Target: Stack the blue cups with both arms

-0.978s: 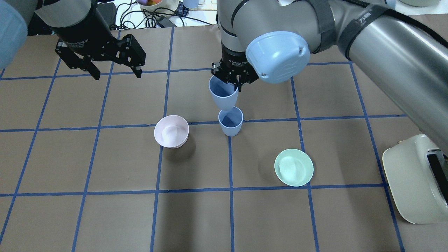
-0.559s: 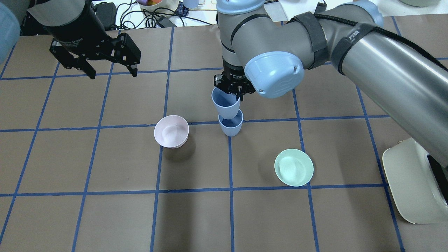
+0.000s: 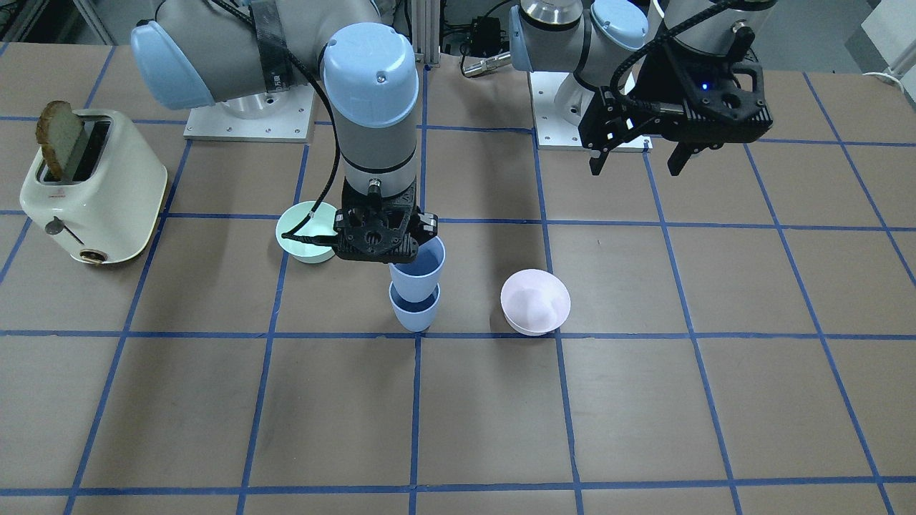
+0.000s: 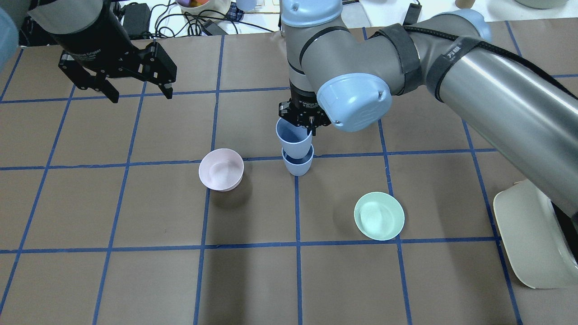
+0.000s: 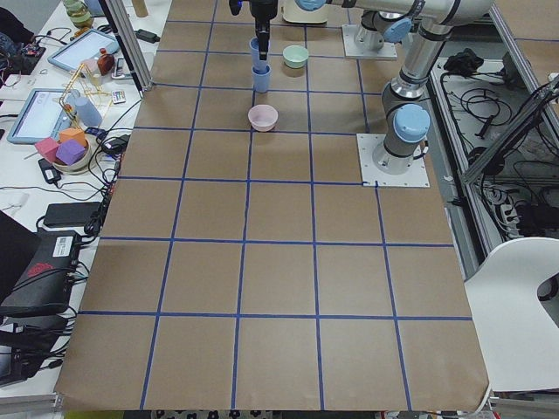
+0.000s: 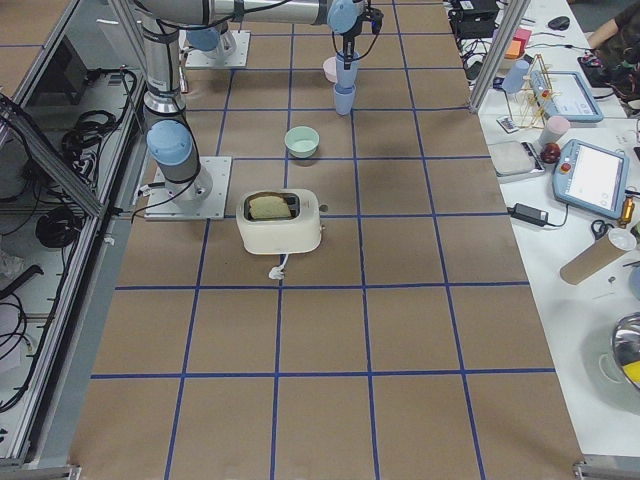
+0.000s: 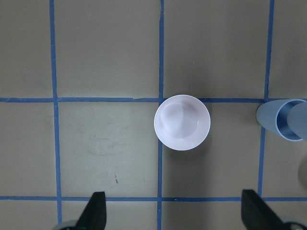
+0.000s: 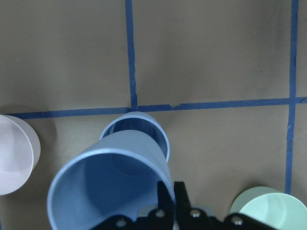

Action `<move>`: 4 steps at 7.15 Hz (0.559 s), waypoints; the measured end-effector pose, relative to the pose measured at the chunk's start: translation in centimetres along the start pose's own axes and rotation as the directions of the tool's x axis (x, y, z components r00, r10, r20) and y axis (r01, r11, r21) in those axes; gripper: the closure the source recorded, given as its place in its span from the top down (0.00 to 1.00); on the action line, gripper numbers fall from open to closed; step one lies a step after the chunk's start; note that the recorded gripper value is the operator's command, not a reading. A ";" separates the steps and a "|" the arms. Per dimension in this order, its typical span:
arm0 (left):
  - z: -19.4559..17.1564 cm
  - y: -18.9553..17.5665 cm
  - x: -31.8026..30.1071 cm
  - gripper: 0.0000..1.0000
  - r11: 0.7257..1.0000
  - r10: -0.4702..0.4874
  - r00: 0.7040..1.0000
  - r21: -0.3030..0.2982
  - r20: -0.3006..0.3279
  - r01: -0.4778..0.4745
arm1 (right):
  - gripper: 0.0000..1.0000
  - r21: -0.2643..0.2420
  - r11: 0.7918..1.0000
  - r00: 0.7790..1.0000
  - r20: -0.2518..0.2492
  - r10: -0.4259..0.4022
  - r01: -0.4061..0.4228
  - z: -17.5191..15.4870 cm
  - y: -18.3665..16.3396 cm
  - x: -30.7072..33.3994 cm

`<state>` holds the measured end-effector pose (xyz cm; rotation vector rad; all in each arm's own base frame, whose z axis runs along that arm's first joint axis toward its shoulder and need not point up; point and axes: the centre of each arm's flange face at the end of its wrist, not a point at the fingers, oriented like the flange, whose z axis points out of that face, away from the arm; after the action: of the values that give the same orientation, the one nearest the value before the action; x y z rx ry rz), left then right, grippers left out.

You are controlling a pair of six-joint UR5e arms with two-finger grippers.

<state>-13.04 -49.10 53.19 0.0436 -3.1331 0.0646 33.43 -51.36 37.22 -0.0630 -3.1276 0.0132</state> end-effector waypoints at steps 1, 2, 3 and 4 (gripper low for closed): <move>0.0 0.0 0.0 1.00 1.000 0.000 1.000 0.000 0.000 0.000 | 0.41 0.000 1.000 1.000 0.001 0.001 -0.001 0.3 0.0 0.0; 0.0 0.0 0.0 1.00 1.000 0.000 1.000 -0.001 0.000 0.000 | 0.81 0.002 1.000 1.000 0.003 0.003 -0.003 0.5 0.0 0.0; 0.1 0.0 0.0 1.00 1.000 0.000 1.000 -0.001 0.000 0.000 | 0.90 0.001 1.000 1.000 0.004 0.007 -0.007 0.7 -0.1 -0.1; 0.1 0.0 0.0 1.00 1.000 0.000 1.000 -0.001 0.000 0.000 | 0.94 0.002 1.000 1.000 0.002 0.006 -0.006 0.8 -0.3 -0.1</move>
<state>-13.04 -49.13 53.12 0.0437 -3.1332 0.0625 33.50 -51.63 36.43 -0.0718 -3.1293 0.0171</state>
